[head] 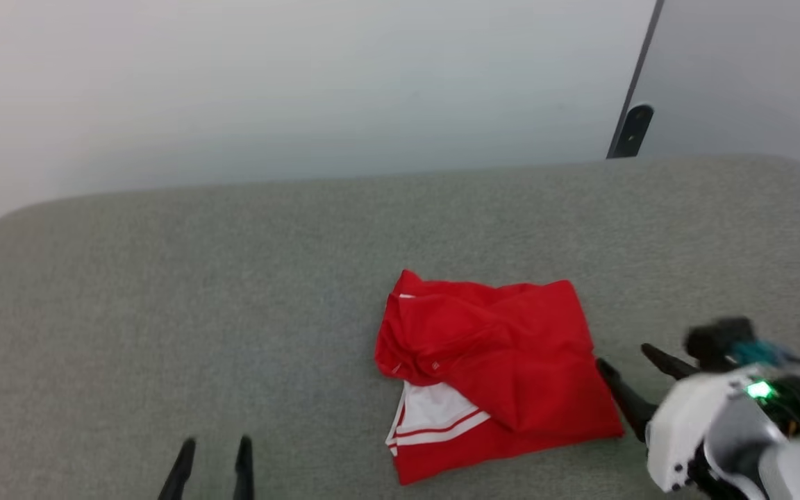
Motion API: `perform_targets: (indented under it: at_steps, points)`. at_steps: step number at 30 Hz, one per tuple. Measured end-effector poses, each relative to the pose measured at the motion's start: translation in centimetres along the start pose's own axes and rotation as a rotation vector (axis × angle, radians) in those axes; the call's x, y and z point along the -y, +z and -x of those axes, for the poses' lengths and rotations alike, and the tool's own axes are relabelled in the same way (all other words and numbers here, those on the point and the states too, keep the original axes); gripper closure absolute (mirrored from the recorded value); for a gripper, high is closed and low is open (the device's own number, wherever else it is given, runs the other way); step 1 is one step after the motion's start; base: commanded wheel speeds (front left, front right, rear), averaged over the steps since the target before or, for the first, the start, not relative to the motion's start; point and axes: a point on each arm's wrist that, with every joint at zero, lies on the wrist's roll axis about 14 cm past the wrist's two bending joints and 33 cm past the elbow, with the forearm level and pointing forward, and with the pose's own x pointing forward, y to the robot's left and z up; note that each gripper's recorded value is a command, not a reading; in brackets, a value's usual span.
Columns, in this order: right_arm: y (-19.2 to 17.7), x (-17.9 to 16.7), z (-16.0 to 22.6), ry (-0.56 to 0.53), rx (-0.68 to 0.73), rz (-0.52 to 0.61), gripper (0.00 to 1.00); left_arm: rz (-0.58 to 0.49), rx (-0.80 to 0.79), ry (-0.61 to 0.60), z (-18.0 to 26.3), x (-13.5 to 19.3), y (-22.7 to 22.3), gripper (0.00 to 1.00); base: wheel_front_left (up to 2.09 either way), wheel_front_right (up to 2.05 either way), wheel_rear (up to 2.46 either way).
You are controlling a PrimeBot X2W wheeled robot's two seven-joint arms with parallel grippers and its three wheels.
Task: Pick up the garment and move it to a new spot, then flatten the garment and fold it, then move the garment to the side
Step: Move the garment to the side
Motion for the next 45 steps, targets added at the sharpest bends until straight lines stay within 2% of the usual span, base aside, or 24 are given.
perform_targets:
  at_steps: [2,6,10,13,16,19,27,28,29,37,43,45]
  points:
    - [-1.2,-0.2,-1.3,0.028,-0.108,0.042,0.00,0.003,0.006,-0.004,-0.7,0.2,0.1,0.00,0.00,0.00,0.00]
    - [-2.5,1.0,-3.7,0.030,-0.283,0.056,0.00,0.015,0.015,0.007,-1.7,-0.1,0.3,0.00,0.00,0.00,0.00]
    - [-4.3,2.1,-5.2,0.023,-0.464,0.058,0.00,0.025,0.003,0.033,-2.1,-0.8,-0.1,0.00,0.00,0.00,0.00]
    - [-5.5,1.6,-6.3,0.044,-0.567,0.036,0.00,0.032,-0.011,0.051,-2.3,-1.3,-0.5,0.00,0.00,0.00,0.00]
    - [-6.8,0.7,-7.5,0.072,-0.636,0.004,0.00,0.041,-0.017,0.056,-2.7,-1.4,-0.8,0.00,0.00,0.00,0.00]
    - [-8.0,0.8,-8.4,0.072,-0.689,0.021,0.00,0.048,-0.021,0.062,-3.1,-1.5,-0.9,0.00,0.00,0.00,0.00]
    - [-9.9,0.3,-10.2,0.096,-0.747,0.039,0.00,0.051,-0.048,0.118,-2.9,-3.2,-1.7,0.00,0.00,0.00,0.00]
    - [-10.0,0.3,-10.4,0.099,-0.745,0.040,0.54,0.051,-0.052,0.121,-2.9,-3.3,-1.9,0.00,0.00,0.00,0.00]
    - [-10.0,0.1,-10.5,0.105,-0.743,0.044,1.00,0.052,-0.054,0.124,-2.9,-3.3,-1.9,0.00,0.00,0.00,0.00]
    - [-9.1,-0.5,-10.8,0.118,-0.633,-0.004,1.00,0.051,-0.050,0.096,-3.4,-2.6,-1.9,0.00,0.00,0.00,0.00]
    - [-7.4,0.6,-10.2,0.095,-0.500,-0.065,1.00,0.050,-0.036,0.036,-4.6,-0.9,-1.6,0.00,0.00,0.00,0.00]
    - [-6.6,2.0,-9.8,0.068,-0.461,-0.063,1.00,0.049,-0.022,0.010,-5.3,-0.2,-1.2,0.00,0.00,0.00,0.00]
